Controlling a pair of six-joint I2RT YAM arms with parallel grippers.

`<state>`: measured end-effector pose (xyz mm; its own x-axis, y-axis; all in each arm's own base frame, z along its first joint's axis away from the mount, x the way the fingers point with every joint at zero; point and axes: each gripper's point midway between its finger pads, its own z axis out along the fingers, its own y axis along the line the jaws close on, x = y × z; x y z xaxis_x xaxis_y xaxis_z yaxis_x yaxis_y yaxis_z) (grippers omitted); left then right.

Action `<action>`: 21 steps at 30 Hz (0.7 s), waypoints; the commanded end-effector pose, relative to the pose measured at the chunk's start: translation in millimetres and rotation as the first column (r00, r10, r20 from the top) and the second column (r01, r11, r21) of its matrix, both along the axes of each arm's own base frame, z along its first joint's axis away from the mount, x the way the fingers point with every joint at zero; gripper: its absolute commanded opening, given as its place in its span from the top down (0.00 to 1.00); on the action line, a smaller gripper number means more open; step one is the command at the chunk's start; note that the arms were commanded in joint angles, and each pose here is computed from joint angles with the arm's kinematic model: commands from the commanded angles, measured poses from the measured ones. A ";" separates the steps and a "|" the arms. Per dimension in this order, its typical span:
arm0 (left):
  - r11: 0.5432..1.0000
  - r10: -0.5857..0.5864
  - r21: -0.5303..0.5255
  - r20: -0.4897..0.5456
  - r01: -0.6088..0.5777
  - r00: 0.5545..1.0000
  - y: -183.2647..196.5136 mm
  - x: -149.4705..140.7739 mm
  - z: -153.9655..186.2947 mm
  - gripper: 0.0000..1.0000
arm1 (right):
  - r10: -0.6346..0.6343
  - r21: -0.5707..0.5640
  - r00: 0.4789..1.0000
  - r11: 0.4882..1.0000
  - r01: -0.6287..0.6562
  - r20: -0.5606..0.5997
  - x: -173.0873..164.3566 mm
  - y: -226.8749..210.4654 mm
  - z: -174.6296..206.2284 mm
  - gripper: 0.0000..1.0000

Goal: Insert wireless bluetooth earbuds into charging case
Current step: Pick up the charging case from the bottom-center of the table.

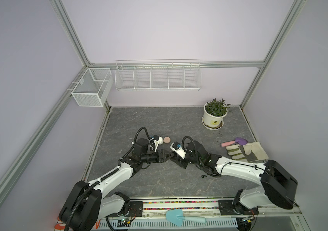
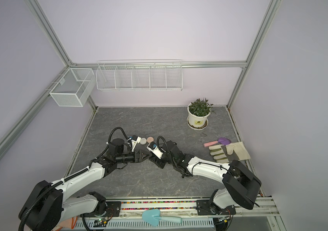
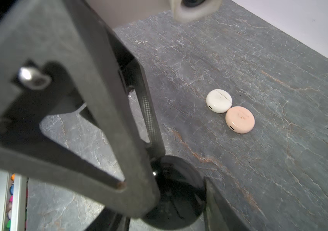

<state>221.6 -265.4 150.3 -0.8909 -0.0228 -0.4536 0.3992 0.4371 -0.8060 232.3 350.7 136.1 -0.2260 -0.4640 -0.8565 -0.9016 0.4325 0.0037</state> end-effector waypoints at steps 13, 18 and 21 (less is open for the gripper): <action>0.998 -0.046 -0.041 0.072 0.049 0.996 -10.4 -1.0 17.5 0.75 | 0.052 0.025 0.997 0.998 -0.054 0.052 2.2 10.2 26.4 0.60; 0.997 -0.041 -0.064 0.092 0.047 0.995 -9.8 -3.6 24.6 0.84 | 0.048 0.022 0.997 0.999 -0.049 0.060 3.8 9.7 27.2 0.59; 0.997 -0.028 -0.068 0.102 0.035 0.994 -8.4 -2.7 27.9 0.89 | 0.047 0.025 0.997 0.999 -0.048 0.057 3.8 10.2 31.0 0.55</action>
<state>224.6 -267.8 157.7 -0.8728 -0.0337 -0.4869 0.4268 0.4313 -0.7949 235.6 355.0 148.0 -0.2011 -0.4720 -0.8584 -0.9098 0.4148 -0.0150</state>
